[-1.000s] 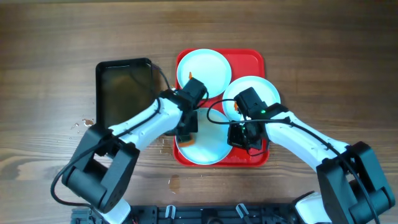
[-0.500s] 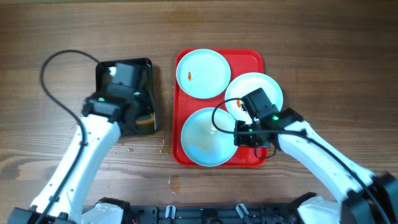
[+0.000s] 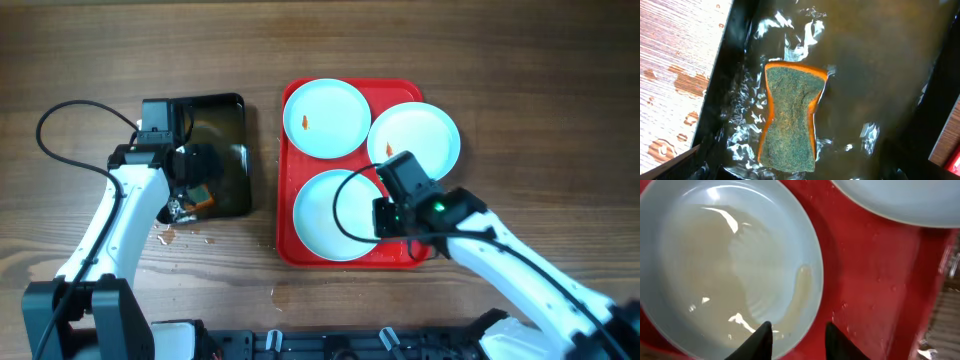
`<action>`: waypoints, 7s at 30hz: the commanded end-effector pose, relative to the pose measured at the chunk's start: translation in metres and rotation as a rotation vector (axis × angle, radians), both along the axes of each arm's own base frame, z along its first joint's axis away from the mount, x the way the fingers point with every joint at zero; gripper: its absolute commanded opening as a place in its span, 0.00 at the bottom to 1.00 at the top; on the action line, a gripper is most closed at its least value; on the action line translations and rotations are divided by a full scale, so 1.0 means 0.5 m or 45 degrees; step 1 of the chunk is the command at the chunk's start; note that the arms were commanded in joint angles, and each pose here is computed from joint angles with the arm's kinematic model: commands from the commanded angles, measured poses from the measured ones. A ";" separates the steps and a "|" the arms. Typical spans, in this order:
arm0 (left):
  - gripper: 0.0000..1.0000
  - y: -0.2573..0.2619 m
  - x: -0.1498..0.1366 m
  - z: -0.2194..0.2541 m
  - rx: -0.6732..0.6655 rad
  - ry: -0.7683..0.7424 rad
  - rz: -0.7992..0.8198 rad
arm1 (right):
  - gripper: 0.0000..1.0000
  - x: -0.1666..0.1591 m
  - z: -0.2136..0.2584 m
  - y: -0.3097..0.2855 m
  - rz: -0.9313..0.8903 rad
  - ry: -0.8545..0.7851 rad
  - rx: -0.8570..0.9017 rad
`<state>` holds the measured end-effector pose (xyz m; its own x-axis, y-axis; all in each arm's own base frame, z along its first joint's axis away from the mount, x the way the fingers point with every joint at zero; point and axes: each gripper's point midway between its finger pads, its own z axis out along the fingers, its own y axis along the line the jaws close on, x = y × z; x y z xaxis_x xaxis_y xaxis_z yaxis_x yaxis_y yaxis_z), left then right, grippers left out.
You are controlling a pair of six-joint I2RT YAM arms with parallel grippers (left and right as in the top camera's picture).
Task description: Clean dirty plates on tray and stack at the side
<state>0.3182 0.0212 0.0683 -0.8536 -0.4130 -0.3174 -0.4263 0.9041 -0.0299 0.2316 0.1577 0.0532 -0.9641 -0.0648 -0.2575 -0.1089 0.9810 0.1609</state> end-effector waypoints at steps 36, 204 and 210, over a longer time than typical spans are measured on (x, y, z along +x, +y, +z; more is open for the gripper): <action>1.00 -0.001 -0.002 -0.006 -0.010 0.010 -0.004 | 0.04 0.061 0.396 0.024 0.397 -1.280 -1.138; 0.43 -0.059 -0.003 -0.138 -0.033 0.129 -0.057 | 0.04 0.084 -0.124 -0.108 -0.066 0.235 0.078; 0.04 -0.076 0.009 -0.085 -0.095 0.104 -0.126 | 0.04 0.084 -0.124 -0.108 -0.065 0.236 0.078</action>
<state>0.3217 -0.0158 0.0031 -0.8949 -0.3864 -0.2235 -0.3816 0.9220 -0.0659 0.2825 0.1089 0.0006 -0.9932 -0.0041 -0.1167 -0.0347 0.9645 0.2617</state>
